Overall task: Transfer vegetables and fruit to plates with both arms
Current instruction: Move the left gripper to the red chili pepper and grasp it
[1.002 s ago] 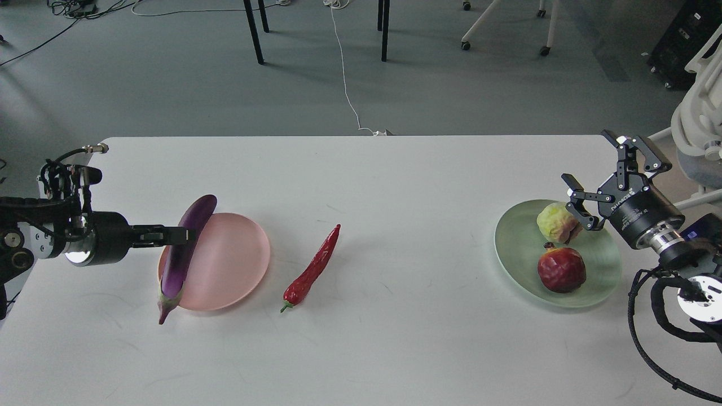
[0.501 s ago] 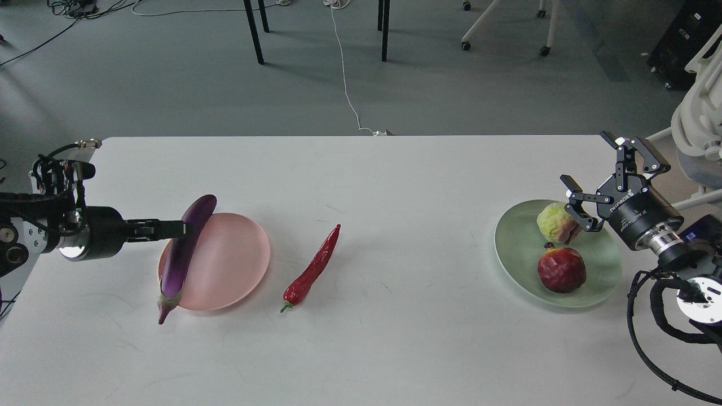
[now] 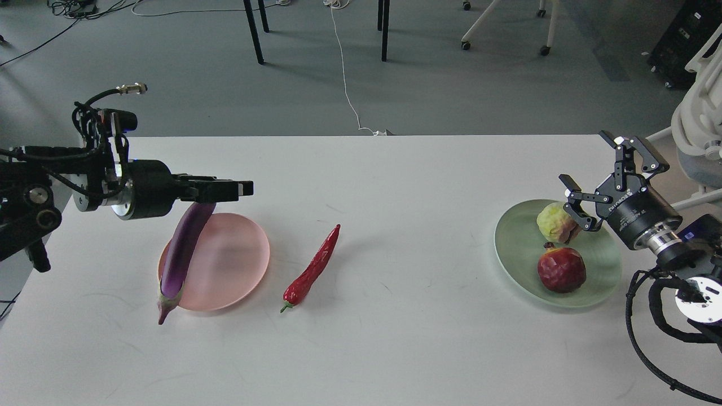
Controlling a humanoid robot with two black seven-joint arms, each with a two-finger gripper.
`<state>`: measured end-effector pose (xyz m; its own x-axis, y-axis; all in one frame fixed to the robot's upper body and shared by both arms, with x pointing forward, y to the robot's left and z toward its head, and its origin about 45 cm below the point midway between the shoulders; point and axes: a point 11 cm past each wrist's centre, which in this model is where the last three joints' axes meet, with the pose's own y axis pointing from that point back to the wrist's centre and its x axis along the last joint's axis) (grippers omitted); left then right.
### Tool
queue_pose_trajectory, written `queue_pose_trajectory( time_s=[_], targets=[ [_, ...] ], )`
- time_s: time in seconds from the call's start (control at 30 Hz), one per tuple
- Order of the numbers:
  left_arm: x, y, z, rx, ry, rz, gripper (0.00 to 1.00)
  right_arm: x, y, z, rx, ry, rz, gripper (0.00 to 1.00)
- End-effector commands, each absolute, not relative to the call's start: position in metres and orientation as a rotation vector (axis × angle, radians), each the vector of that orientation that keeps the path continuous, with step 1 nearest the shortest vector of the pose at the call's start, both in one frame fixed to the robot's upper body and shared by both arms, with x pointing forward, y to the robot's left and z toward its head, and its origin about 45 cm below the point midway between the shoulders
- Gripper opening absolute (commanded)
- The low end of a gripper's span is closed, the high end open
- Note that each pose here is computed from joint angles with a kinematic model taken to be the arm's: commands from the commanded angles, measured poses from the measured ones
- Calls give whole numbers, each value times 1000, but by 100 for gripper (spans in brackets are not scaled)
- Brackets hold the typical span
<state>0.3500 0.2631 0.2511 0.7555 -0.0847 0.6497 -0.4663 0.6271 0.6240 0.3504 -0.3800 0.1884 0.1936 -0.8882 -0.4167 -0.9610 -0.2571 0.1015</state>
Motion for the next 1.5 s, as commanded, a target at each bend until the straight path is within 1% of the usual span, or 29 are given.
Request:
queue_pose_trajectory(
  time_s=[0.0,0.1,0.2,0.27,0.5,0.67,1.03,1.24,1.37,1.44,1.47],
  targets=[
    [341,226,234,896,-832,107,96,350,-381,188,-2278,1798,594,97],
    [339,200,221,913,-945,23,96,350,-382,188,-2279,1799,593,97],
    [332,178,207,904,-983,-41,96,349,-383,188,-2279,1802,593,97],
    [330,172,197,913,-977,-64,96,350,-383,188,-2277,1802,592,97],
    [338,170,178,948,-942,-58,96,347,-384,186,-2274,1807,599,97],
    [343,189,158,1019,-888,-54,96,347,-385,186,-2273,1809,600,97],
    [330,193,141,1021,-838,-66,95,346,-385,185,-2272,1812,602,97],
    [326,187,138,1008,-836,-76,92,346,-385,185,-2271,1812,601,97],
    [320,189,129,1013,-819,-85,88,346,-385,185,-2271,1811,600,97],
    [319,189,128,1012,-817,-86,84,347,-386,186,-2272,1812,597,97],
    [317,190,126,1011,-811,-88,79,347,-386,186,-2272,1812,597,97]
  ],
)
